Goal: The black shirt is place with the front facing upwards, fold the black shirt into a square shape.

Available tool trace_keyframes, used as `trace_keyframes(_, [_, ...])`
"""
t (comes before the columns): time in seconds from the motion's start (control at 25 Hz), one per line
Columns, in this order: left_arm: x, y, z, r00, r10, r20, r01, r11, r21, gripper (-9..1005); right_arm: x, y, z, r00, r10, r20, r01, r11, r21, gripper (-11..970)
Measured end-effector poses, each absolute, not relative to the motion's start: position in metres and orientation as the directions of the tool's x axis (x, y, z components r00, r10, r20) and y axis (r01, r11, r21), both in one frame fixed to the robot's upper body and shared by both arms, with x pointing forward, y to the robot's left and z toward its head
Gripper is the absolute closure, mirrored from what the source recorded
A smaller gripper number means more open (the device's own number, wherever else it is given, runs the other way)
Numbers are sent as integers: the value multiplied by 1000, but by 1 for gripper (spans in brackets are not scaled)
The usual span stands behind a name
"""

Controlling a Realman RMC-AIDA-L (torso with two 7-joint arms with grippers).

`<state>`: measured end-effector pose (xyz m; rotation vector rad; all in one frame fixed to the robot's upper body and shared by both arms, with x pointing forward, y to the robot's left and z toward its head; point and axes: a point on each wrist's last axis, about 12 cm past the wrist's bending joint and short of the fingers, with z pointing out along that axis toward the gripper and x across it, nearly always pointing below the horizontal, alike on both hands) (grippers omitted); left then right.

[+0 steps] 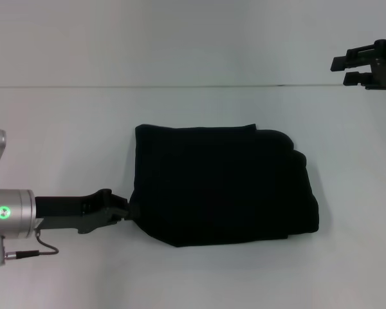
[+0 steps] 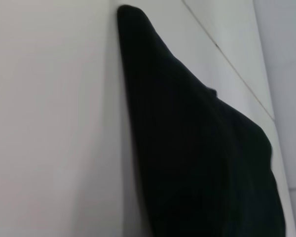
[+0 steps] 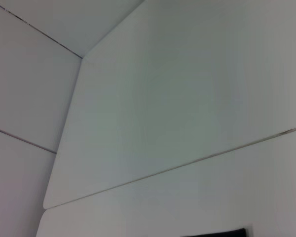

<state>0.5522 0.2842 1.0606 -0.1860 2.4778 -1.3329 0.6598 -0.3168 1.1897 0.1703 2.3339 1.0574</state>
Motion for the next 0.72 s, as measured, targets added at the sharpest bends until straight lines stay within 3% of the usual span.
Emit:
trace_keyframes(0.28, [552,291,1074,-954,-119,-275,155,591,-792,912,660,-318,1192,-816,292,-500,-178,695,697,451])
trace_keyframes(0.44, [550,322,1089,-928,-169,-331,173,593,-787,902,654,-321,1190,-780,226,-584,-295,691,661,449])
trace_keyframes(0.56, [547,345,1106,-866,-220,-450,256,578,-775,860,648,-323,1185,-758,164,-631,-365,695,619,387])
trace_keyframes(0.72, [548,341,1123,-676,-122,-727,574,533,-622,711,637,-320,1167,-699,27,-715,-493,706,509,303])
